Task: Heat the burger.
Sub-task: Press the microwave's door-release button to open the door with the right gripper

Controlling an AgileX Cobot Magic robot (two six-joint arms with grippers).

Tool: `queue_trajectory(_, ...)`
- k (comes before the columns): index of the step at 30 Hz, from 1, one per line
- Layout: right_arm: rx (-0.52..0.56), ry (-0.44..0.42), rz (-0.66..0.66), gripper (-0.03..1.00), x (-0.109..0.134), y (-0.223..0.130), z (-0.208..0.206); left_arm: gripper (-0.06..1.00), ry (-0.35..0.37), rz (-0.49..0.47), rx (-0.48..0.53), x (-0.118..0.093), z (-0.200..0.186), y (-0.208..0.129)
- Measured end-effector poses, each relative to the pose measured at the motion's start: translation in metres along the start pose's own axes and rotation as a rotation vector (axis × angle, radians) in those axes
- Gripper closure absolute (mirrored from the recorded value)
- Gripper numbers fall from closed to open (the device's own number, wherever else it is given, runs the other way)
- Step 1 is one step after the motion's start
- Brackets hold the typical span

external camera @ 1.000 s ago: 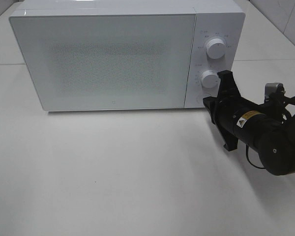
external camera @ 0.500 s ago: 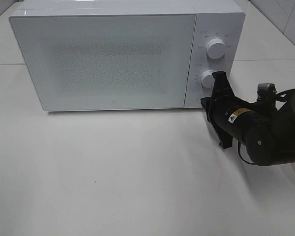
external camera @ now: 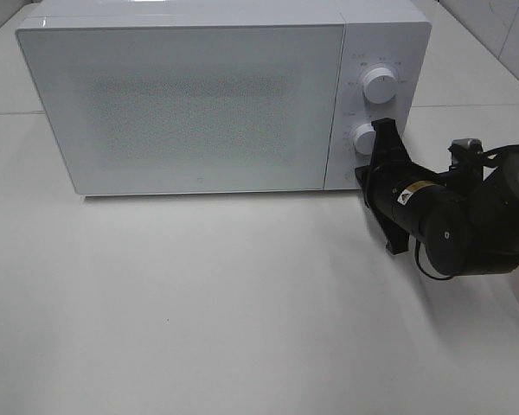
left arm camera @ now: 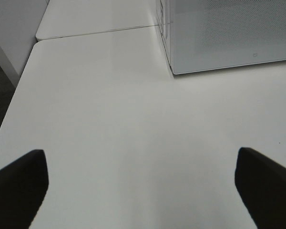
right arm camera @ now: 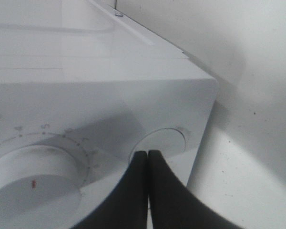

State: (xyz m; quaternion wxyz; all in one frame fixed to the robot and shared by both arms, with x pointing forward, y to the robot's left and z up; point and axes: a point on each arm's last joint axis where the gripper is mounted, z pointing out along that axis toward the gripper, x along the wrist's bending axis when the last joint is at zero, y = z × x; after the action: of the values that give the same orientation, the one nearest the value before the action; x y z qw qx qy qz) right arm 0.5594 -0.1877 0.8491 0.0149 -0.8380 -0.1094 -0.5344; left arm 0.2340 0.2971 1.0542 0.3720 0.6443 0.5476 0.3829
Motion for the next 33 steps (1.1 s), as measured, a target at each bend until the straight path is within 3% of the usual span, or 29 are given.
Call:
queue_trajectory(26, -0.013, -0.06, -0.013, 0.94, -0.002, -0.001, 0.012, -0.04, 0.0, 0.0, 0.0, 0.0, 0.0, 0.0)
queue_trajectory(33, -0.021, -0.027, -0.009, 0.94, 0.0, -0.001, 0.014, -0.04, 0.0, 0.0, 0.0, 0.0, 0.0, 0.0)
